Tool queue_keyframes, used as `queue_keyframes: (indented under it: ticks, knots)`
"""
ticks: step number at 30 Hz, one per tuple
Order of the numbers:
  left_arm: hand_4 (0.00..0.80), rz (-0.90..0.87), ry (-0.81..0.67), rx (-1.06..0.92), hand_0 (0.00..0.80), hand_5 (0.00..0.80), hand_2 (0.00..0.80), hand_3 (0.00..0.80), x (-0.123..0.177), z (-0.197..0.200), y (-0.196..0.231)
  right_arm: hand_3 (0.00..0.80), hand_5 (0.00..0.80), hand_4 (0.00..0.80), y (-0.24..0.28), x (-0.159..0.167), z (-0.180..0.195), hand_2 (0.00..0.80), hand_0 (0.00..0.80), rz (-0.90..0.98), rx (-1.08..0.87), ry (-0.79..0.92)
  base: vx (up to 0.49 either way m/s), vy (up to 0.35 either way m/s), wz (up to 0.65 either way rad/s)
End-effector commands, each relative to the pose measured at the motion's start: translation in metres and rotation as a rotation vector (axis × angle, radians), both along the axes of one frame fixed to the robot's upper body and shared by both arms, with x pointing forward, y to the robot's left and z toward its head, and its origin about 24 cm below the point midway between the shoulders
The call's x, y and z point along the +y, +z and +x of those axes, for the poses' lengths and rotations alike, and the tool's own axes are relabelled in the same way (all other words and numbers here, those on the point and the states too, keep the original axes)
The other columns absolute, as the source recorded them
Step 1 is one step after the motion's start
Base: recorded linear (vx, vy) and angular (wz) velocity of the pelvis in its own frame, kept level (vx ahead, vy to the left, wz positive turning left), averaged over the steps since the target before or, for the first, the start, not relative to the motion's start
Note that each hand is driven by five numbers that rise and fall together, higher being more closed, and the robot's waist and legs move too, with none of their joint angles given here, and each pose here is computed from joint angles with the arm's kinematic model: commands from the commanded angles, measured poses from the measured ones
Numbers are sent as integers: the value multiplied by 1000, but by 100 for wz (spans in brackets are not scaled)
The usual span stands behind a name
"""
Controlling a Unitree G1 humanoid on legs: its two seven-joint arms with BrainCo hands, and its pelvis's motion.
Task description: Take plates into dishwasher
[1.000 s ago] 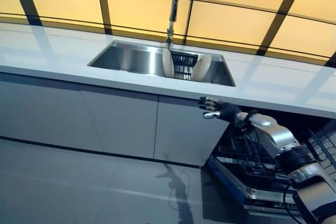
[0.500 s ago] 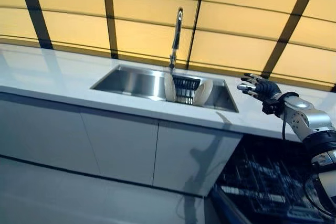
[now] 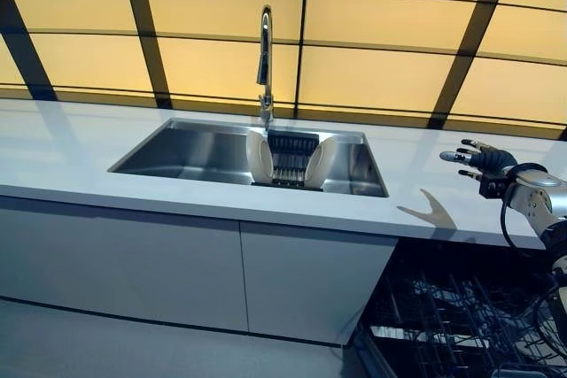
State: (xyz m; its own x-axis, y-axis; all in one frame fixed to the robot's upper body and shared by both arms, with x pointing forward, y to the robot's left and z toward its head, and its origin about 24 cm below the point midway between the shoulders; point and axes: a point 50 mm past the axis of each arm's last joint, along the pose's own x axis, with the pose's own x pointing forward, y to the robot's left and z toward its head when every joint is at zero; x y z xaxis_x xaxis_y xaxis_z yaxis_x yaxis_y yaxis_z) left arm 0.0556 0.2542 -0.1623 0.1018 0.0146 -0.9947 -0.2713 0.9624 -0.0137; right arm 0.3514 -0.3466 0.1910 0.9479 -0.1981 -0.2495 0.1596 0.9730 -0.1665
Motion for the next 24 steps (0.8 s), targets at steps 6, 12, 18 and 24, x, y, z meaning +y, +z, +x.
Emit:
queue_keyframes:
  ticks: [6,12,18,24]
  knots:
    - [0,38,1,-40,0,0,0,0,12,13,5,0,0,0,37,17,11,0,0,7,-138,57,84,-142,-7]
    - [0,25,36,-70,0,0,0,0,11,19,6,0,0,0,13,25,13,0,0,15,-122,77,288,219,-64]
    - [0,46,33,-107,0,0,0,0,14,35,10,0,0,0,1,26,6,0,0,20,-100,154,171,169,-62]
    - [0,76,14,-105,0,0,0,0,24,38,14,0,0,0,5,18,1,0,0,19,-112,153,80,1,-21]
